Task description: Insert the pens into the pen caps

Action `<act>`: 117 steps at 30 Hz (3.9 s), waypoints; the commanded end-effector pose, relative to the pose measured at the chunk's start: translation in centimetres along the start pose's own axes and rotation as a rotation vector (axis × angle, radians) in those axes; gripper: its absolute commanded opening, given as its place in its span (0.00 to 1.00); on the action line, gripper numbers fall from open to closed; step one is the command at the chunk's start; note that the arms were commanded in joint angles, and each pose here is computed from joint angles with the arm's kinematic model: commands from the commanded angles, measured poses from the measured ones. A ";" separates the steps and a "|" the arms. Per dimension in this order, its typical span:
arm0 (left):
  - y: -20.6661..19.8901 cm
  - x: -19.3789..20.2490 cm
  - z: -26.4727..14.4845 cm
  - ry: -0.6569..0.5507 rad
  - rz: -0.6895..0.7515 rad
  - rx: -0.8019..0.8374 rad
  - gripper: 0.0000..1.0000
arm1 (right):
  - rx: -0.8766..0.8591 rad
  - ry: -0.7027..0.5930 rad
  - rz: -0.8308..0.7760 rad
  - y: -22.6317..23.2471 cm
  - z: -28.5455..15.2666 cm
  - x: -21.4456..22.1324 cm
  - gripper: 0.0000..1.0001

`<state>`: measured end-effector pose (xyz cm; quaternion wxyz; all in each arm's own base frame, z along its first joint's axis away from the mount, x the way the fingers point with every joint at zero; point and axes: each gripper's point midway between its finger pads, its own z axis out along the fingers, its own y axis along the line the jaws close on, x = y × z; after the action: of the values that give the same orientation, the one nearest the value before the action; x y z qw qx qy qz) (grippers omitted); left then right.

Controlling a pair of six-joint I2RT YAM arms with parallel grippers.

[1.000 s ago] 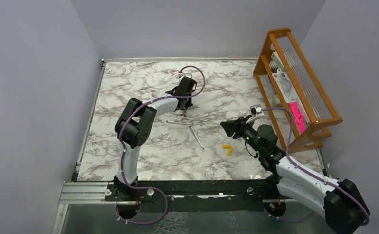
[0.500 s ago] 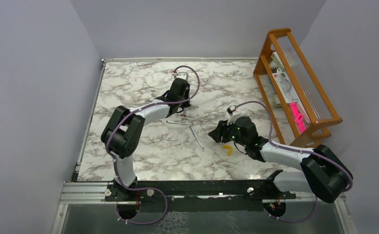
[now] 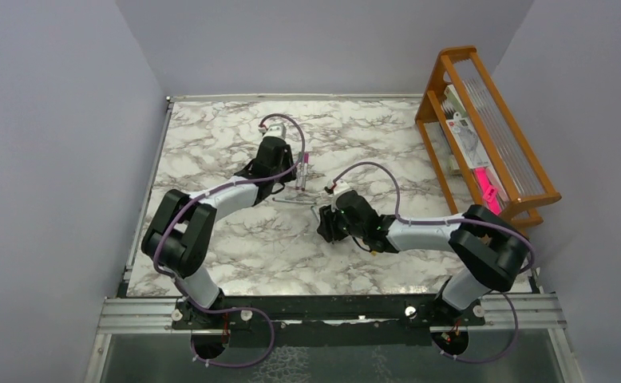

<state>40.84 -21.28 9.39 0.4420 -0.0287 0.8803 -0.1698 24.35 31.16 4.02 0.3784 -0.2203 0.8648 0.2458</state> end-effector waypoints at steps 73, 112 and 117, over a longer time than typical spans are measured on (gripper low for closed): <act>-10.8 1.9 -13.1 -0.077 -0.353 0.764 0.00 | 0.023 -0.570 0.119 1.4 -12.3 -12.0 0.50; -20.9 -1.6 -16.0 0.367 -1.061 1.358 0.00 | 0.096 -0.996 0.088 -3.0 -19.6 -13.2 0.51; -21.4 -1.2 -15.9 0.396 -1.058 1.365 0.00 | 0.095 -0.976 0.074 -2.8 -19.2 -13.1 0.41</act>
<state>28.96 -37.61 20.77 0.0351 -0.2193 0.5900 -0.7763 23.18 20.40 22.86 0.7263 -0.0433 0.6194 0.2949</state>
